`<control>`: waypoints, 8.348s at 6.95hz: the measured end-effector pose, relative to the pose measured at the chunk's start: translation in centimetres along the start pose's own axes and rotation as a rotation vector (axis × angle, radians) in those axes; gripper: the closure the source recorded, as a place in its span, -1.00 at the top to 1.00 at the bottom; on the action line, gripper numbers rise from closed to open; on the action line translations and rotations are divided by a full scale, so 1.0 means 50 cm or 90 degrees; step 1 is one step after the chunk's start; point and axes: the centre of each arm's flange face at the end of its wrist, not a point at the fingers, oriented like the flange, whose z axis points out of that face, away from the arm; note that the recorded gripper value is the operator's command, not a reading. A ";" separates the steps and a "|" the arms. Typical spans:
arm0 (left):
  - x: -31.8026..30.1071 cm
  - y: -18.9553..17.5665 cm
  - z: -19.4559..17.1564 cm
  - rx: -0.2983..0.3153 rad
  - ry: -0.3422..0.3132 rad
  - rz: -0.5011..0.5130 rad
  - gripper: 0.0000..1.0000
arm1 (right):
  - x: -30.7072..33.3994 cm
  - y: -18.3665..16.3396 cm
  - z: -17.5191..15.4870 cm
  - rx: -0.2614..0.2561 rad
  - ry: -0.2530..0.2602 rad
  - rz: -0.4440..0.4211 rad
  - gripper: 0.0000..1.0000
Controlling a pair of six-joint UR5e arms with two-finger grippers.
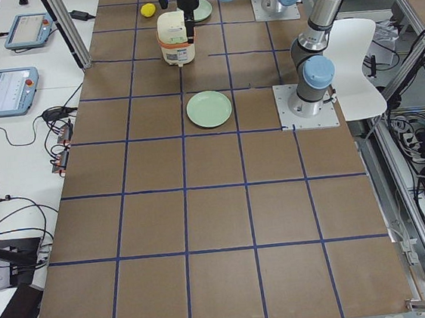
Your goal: Press rice cooker button
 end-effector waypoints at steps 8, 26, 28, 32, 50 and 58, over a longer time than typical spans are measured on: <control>0.000 0.000 0.000 0.000 0.000 0.000 1.00 | -0.032 -0.003 0.113 -0.040 0.003 -0.016 -0.87; 0.000 0.000 -0.001 0.000 0.000 0.000 1.00 | -0.039 -0.028 0.049 -0.086 0.006 -0.008 0.34; 0.000 0.000 0.000 0.000 0.000 0.000 1.00 | -0.033 -0.052 -0.033 -0.069 0.010 -0.009 1.00; 0.000 0.000 0.000 0.000 0.000 0.000 1.00 | 0.142 -0.084 -0.235 0.000 0.021 0.062 1.00; 0.000 0.000 0.000 0.000 0.000 0.000 1.00 | 0.220 -0.053 -0.194 -0.024 0.083 0.029 1.00; 0.000 0.001 -0.001 0.001 0.000 0.000 1.00 | 0.224 -0.046 -0.228 0.011 0.110 0.018 1.00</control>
